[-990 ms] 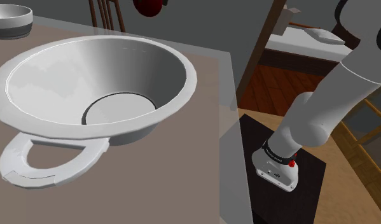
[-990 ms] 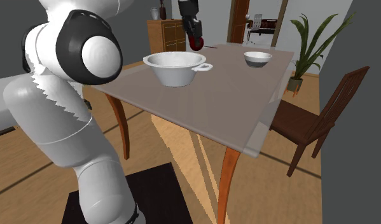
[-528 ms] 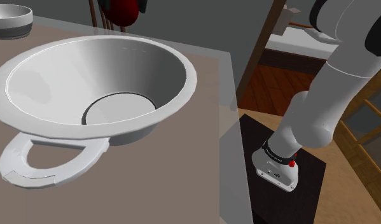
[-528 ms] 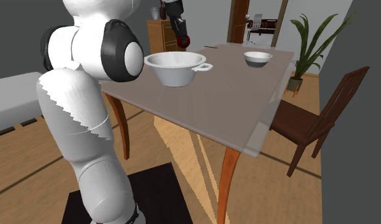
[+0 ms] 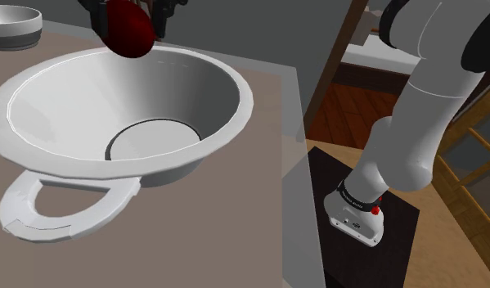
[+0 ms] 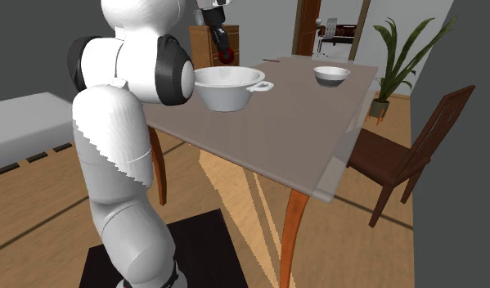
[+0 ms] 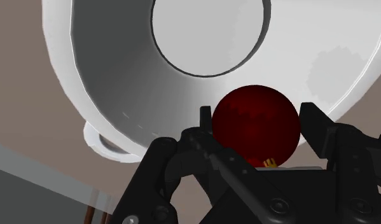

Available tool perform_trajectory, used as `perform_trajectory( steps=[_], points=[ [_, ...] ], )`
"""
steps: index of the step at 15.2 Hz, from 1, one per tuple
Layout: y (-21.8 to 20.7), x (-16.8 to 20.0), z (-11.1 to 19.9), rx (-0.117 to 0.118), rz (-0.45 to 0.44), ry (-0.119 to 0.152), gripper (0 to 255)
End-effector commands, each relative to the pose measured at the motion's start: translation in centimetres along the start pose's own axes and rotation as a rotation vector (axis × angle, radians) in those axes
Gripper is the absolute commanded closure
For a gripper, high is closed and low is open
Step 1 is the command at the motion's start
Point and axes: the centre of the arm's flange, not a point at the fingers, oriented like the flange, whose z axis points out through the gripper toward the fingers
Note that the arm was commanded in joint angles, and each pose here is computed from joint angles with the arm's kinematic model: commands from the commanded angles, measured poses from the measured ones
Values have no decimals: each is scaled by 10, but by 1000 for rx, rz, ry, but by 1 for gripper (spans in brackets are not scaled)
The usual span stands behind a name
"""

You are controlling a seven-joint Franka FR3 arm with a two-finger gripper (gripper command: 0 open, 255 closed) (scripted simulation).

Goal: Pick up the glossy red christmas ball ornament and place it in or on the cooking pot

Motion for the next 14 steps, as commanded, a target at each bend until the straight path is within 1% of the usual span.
perform_trajectory(
  steps=[1, 7, 14],
  points=[
    [1, -2, 10, 1, 1, 0, 255],
    [5, -10, 42, 1, 1, 0, 255],
    [5, -10, 42, 1, 1, 0, 255]
  ],
)
